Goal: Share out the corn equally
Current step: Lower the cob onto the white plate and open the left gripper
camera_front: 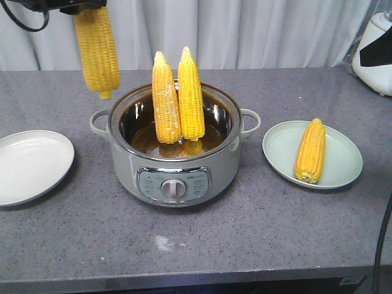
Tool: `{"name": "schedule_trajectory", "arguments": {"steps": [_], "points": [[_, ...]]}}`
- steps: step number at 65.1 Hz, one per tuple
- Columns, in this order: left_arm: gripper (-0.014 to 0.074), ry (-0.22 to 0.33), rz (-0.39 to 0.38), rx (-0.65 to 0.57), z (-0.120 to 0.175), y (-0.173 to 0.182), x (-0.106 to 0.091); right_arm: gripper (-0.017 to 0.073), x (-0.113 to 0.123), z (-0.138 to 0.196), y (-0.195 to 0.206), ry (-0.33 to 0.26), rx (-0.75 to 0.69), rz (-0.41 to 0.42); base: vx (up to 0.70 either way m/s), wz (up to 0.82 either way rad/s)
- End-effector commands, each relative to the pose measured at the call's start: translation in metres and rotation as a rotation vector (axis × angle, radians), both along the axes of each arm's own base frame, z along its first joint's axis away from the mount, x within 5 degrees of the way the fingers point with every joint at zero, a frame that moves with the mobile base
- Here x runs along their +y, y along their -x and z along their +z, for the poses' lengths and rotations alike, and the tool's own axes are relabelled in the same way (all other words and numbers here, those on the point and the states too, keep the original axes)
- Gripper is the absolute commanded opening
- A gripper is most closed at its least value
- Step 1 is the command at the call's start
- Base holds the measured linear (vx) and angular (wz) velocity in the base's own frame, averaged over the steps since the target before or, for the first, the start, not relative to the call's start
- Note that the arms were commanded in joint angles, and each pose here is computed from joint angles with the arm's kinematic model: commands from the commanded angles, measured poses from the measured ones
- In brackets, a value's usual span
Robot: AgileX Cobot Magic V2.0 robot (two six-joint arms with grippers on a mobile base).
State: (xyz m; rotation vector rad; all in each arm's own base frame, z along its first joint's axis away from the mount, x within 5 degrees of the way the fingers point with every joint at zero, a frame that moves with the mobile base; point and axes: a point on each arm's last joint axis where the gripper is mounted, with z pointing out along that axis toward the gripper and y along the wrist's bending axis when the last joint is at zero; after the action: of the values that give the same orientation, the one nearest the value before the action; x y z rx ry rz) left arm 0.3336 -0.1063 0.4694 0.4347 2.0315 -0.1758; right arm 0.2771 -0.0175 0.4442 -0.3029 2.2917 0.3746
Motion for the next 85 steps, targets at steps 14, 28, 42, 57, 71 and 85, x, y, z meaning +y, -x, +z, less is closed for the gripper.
{"name": "schedule_trajectory", "arguments": {"steps": [14, 28, 42, 57, 71, 85], "points": [[0.0020, -0.205, 0.251, 0.108, 0.002, 0.013, 0.032, 0.0562, 0.004, 0.018, 0.008, -0.009, -0.099, -0.004, 0.00, 0.00], [0.0020, -0.298, 0.327, 0.307, -0.030, -0.002, 0.046, 0.0562, 0.004, 0.018, 0.008, -0.010, -0.099, -0.004, 0.00, 0.00], [0.0020, -0.203, 0.348, 0.442, -0.059, -0.028, 0.070, 0.0562, 0.004, 0.018, 0.008, -0.013, -0.099, -0.002, 0.00, 0.00], [0.0020, -0.166, 0.389, 0.615, -0.107, -0.040, 0.100, 0.0562, 0.004, 0.018, 0.008, -0.013, -0.100, -0.002, 0.00, 0.00], [0.0020, -0.157, 0.439, 0.686, -0.134, -0.047, 0.120, 0.0562, 0.005, 0.019, 0.008, -0.020, -0.102, -0.001, 0.00, 0.00], [0.0025, -0.153, 0.440, 0.670, -0.134, -0.049, 0.120, 0.0562, 0.005, 0.019, 0.008, -0.022, -0.103, 0.000, 0.00, 0.00]]}}
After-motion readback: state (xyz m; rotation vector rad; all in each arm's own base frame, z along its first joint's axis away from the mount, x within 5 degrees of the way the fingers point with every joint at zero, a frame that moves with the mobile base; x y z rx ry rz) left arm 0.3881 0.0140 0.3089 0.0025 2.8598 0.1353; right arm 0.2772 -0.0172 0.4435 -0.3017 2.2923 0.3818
